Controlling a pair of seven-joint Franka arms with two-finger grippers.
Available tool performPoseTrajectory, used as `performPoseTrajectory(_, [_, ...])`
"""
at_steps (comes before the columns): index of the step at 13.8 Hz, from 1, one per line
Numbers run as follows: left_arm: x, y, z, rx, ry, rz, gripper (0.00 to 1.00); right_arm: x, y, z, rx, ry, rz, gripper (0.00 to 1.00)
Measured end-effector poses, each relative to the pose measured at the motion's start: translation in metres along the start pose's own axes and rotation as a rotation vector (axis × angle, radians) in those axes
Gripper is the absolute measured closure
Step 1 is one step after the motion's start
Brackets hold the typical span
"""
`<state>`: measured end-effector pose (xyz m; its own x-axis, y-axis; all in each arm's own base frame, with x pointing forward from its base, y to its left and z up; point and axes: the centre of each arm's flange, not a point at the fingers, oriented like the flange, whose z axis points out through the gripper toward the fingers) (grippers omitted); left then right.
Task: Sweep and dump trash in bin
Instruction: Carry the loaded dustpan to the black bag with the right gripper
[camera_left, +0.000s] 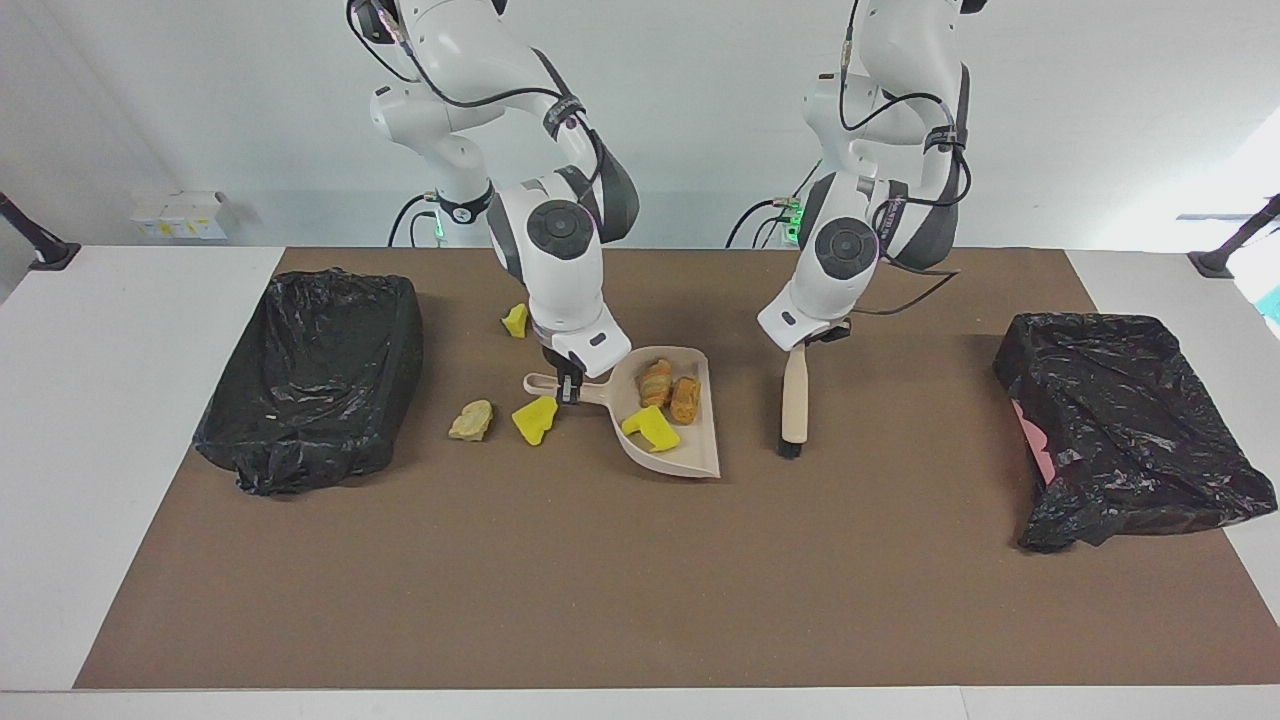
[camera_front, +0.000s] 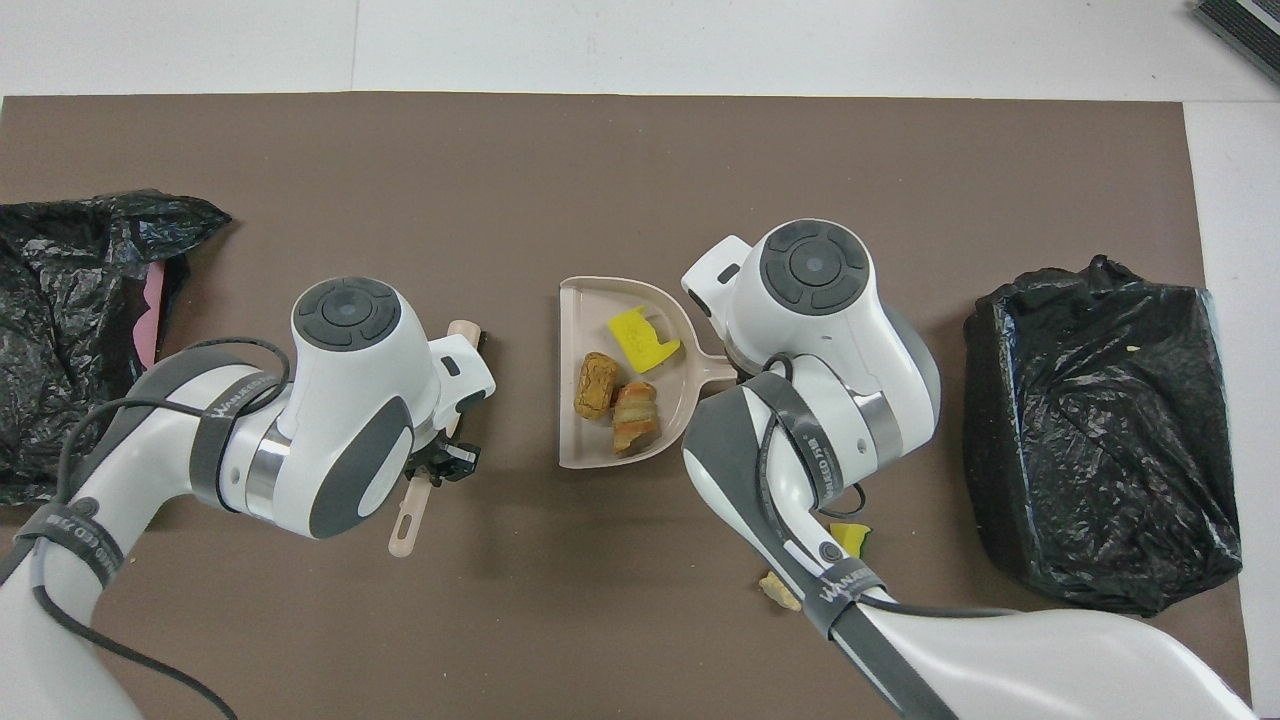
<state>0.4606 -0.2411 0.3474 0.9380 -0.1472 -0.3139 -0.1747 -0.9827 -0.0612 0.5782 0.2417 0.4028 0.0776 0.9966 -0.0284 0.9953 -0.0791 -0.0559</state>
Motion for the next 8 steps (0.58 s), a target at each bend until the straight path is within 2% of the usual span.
performPoseTrajectory(3, [-0.034,0.046,0.017,-0.004,0.058,-0.086,0.74,-0.078,-0.002,-0.038,0.043,0.025,-0.008,0.68])
performPoseTrajectory(6, [-0.074,0.078,0.037,-0.071,0.109,-0.138,0.74,-0.162,-0.015,-0.082,0.063,0.038,-0.013,0.68])
performPoseTrajectory(8, [-0.1,0.094,0.045,-0.098,0.117,-0.165,0.74,-0.213,-0.03,-0.104,0.064,0.05,-0.028,0.68])
